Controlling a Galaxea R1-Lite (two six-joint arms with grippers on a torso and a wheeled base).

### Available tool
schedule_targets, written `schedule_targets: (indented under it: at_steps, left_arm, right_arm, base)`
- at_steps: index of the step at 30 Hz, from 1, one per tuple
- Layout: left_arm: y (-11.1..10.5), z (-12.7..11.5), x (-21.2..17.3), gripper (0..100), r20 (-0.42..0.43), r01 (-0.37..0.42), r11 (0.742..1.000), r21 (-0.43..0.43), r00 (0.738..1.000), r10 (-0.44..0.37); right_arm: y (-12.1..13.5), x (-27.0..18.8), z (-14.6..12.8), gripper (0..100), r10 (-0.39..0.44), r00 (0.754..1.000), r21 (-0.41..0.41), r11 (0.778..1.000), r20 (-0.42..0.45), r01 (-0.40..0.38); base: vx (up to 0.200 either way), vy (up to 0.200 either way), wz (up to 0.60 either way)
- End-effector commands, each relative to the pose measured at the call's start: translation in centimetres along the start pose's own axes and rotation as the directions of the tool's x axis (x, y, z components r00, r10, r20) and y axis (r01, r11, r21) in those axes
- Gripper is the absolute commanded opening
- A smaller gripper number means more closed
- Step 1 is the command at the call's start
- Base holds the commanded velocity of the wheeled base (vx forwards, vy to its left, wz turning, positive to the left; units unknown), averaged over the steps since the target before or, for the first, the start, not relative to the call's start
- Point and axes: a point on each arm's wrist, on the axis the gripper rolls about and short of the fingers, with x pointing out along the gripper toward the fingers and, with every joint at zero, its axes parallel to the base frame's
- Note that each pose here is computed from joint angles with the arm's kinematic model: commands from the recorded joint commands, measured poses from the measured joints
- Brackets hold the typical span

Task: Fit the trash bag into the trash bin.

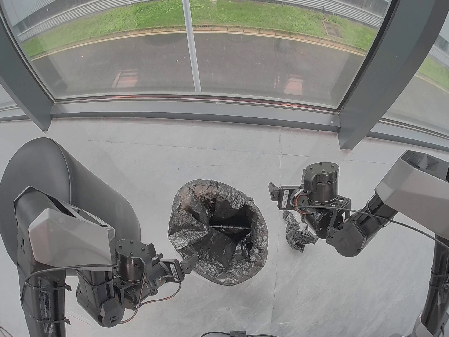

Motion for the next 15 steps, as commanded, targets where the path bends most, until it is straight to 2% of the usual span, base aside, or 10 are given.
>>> schedule_targets:
  at_steps: [1, 15]
  left_arm:
    - [0.5, -0.6, -0.3, 100, -0.029, -0.021, 1.0, 0.0, 0.999, 0.021]
    - [1.5, -2.7, -2.0, 100, -0.151, -0.068, 0.997, 0.029, 0.986, 0.072]
  right_arm:
    - [0.0, 0.1, -0.1, 100, -0.001, 1.0, -0.001, 1.0, -0.003, 0.001]
    - [-0.1, 0.1, 0.1, 100, -0.004, 1.0, 0.002, 1.0, 0.003, 0.004]
  base:
    - [0.0, 0.0, 0.0]
    - [0.0, 0.0, 0.0]
